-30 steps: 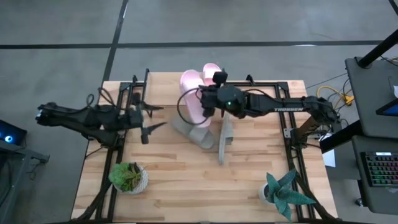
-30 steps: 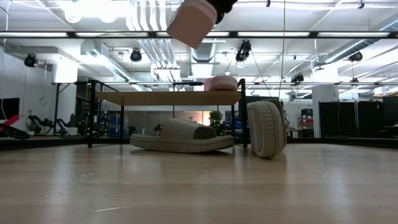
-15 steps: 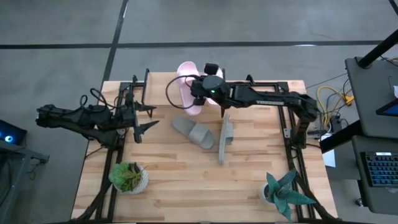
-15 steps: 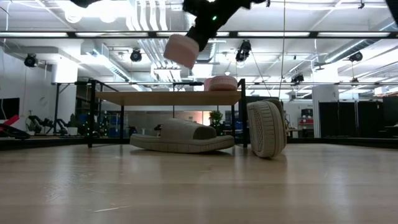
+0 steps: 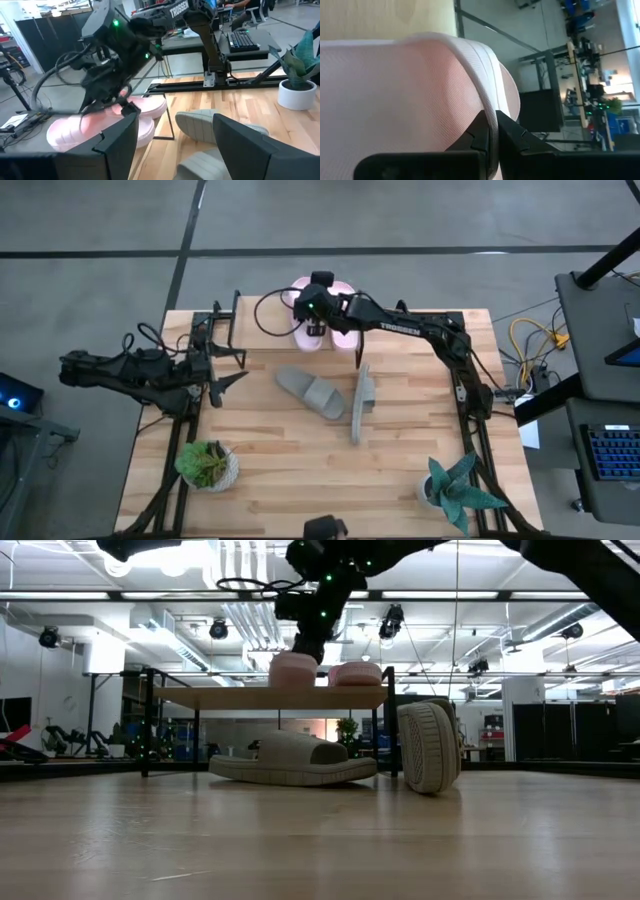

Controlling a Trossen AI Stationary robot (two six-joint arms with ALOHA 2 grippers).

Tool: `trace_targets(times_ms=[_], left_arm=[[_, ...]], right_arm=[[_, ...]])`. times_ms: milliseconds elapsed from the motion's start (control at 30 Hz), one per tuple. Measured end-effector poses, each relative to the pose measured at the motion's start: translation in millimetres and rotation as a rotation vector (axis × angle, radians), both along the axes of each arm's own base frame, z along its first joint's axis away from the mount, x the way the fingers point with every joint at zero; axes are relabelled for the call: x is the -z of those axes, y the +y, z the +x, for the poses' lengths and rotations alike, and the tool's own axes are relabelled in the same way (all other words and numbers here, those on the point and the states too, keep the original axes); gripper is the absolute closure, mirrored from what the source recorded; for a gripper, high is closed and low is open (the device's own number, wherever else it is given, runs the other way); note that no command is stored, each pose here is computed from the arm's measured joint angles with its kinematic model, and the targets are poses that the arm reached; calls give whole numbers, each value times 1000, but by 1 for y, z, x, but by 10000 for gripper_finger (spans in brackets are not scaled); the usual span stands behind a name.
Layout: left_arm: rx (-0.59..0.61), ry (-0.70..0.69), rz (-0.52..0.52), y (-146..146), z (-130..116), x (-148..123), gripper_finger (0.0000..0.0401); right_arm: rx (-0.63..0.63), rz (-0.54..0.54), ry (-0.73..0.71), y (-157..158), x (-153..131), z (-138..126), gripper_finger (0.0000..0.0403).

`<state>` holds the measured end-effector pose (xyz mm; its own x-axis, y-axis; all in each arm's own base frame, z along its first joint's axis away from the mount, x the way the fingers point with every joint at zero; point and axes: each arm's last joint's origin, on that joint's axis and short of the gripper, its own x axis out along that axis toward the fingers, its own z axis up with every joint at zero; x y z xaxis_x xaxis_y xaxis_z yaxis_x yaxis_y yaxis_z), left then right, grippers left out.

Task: Pick and place slides into the shelf
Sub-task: Put the pink slipper on the shelf

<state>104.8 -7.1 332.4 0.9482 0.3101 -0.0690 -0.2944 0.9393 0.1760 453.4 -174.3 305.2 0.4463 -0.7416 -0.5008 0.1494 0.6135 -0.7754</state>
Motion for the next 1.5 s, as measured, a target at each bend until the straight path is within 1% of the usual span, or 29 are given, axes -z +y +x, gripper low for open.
trace_targets(times_ms=[200,400,500,733,867,933,1133,1500], left_arm=[[-13,-5,0,2,-9,1,161],[-13,-22,-4,3,-13,2,161],[-14,-23,-4,3,-13,3,161],[-14,-19,-2,3,-14,6,161],[-13,-12,-1,3,-13,8,161],[-14,-8,0,3,-12,9,161],[-34,-7,1,3,-12,11,161],[-38,-10,1,4,-13,11,161]], right_arm=[[16,11,24,-13,0,-6,394],[15,34,13,-22,1,-10,394],[9,49,62,-21,5,-12,394],[15,62,70,-21,7,-13,394],[-15,95,75,-20,10,-13,394],[-13,94,76,-20,10,-13,392],[-11,96,76,-20,10,-13,367],[-11,98,81,-20,11,-13,302]])
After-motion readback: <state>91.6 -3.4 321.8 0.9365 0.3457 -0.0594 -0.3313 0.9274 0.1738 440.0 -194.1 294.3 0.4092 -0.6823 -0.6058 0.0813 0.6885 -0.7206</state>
